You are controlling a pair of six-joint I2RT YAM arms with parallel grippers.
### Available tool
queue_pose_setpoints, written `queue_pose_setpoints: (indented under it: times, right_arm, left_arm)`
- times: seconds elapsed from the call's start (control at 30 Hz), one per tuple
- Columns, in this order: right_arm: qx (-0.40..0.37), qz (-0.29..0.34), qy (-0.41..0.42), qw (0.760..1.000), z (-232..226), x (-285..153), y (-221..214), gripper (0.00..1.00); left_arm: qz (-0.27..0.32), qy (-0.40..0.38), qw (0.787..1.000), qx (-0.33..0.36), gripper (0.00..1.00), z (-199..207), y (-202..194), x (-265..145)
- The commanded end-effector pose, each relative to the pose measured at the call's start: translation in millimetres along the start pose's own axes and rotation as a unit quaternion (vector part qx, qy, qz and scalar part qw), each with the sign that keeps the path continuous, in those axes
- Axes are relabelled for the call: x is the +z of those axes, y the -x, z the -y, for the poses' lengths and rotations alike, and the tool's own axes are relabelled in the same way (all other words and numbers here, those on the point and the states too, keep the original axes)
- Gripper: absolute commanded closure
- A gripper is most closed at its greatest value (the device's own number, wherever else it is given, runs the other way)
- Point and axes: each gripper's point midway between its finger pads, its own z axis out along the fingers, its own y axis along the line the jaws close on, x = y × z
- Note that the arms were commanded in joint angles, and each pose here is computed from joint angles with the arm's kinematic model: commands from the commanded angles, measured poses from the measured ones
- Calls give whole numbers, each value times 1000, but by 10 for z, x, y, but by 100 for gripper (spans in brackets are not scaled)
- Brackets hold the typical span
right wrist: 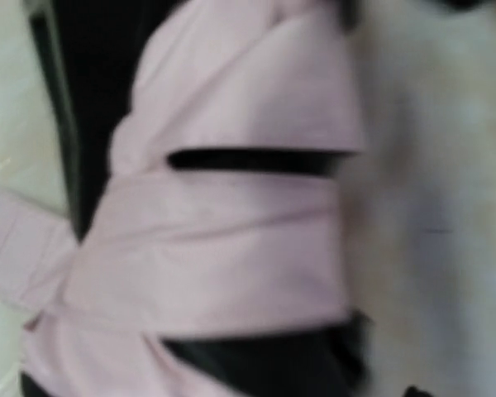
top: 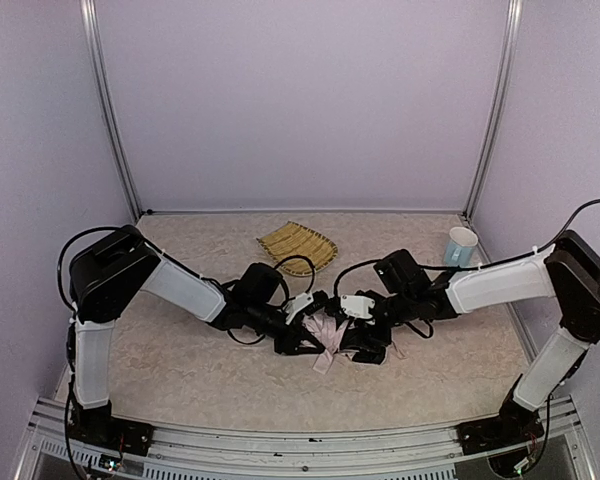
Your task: Put away the umbrella
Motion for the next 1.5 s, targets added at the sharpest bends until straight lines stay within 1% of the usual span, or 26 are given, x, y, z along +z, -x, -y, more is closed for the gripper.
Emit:
queue_pose_setpoints:
  times: [0.0, 0.07, 0.13, 0.2, 0.23, 0.3, 0.33, 0.4, 0.43, 0.47, 0.5, 0.6, 0.67, 0.73, 0.83, 0.97, 1.0, 1.1, 1.13, 1.17, 1.2, 1.4, 1.47]
  right_arm:
    - [12, 48, -123, 991, 504, -422, 380, 17]
    - [28, 64, -149, 986, 557, -604, 450, 15]
    - [62, 83, -171, 980, 589, -793, 510, 11]
    - [136, 99, -164, 972, 546, -868, 507, 12]
    - [185, 110, -154, 964, 514, -881, 510, 15]
    - [289, 136, -107, 942, 376, -827, 515, 25]
    - [320, 145, -73, 933, 260, -769, 519, 30]
    - [380, 145, -37, 913, 97, -639, 474, 42]
    - [402, 144, -22, 904, 30, -577, 439, 46]
    - [415, 144, -3, 898, -39, -519, 414, 48]
    - [422, 139, 8, 896, -90, -466, 383, 50]
    - [445, 113, 3, 888, -100, -318, 240, 53]
    - [454, 118, 8, 883, -99, -231, 220, 54]
    - [463, 109, 24, 880, -130, -87, 185, 53]
    - [474, 74, 13, 877, -111, 108, 28, 49]
    - [474, 51, 25, 878, -185, 287, -105, 49]
    - [478, 47, 31, 877, -212, 323, -136, 49]
    - [476, 61, 58, 875, -261, 394, -74, 50]
    - [473, 68, 69, 876, -264, 409, -24, 52]
    - [471, 74, 80, 875, -272, 420, 24, 58]
    - [468, 80, 92, 875, -287, 426, 78, 63]
    - [458, 112, 141, 871, -368, 373, 277, 79]
    - [470, 113, 141, 864, -357, 366, 291, 89]
  left_arm:
    - [-11, 41, 996, -74, 100, -164, -218, -13]
    - [-13, 49, 995, -86, 100, -215, -245, 6]
    - [-15, 57, 993, -98, 100, -260, -275, 18]
    - [-13, 67, 991, -111, 100, -307, -271, 10]
    - [-13, 69, 990, -118, 100, -325, -277, 9]
    - [-11, 75, 988, -132, 100, -364, -278, 5]
    - [-11, 75, 988, -136, 100, -378, -283, 11]
    - [-18, 76, 986, -145, 100, -400, -320, 36]
    - [-22, 74, 986, -149, 100, -402, -350, 52]
    - [-24, 68, 986, -151, 100, -394, -364, 66]
    - [-24, 66, 986, -153, 100, -387, -370, 74]
    - [-26, 62, 985, -156, 100, -382, -390, 85]
    - [-28, 58, 986, -157, 100, -376, -390, 90]
    - [-32, 53, 986, -158, 100, -369, -403, 105]
    - [-35, 50, 986, -158, 100, -362, -413, 112]
    - [-40, 47, 984, -164, 100, -352, -467, 126]
    - [-41, 46, 984, -165, 100, -348, -472, 128]
    - [-44, 43, 984, -164, 100, -329, -487, 135]
    - [-45, 42, 984, -165, 100, -326, -498, 140]
    - [-46, 42, 984, -165, 100, -327, -503, 140]
    - [-45, 43, 984, -166, 100, -329, -505, 141]
    - [-45, 40, 984, -168, 100, -338, -507, 161]
    - [-46, 39, 984, -170, 100, -342, -511, 173]
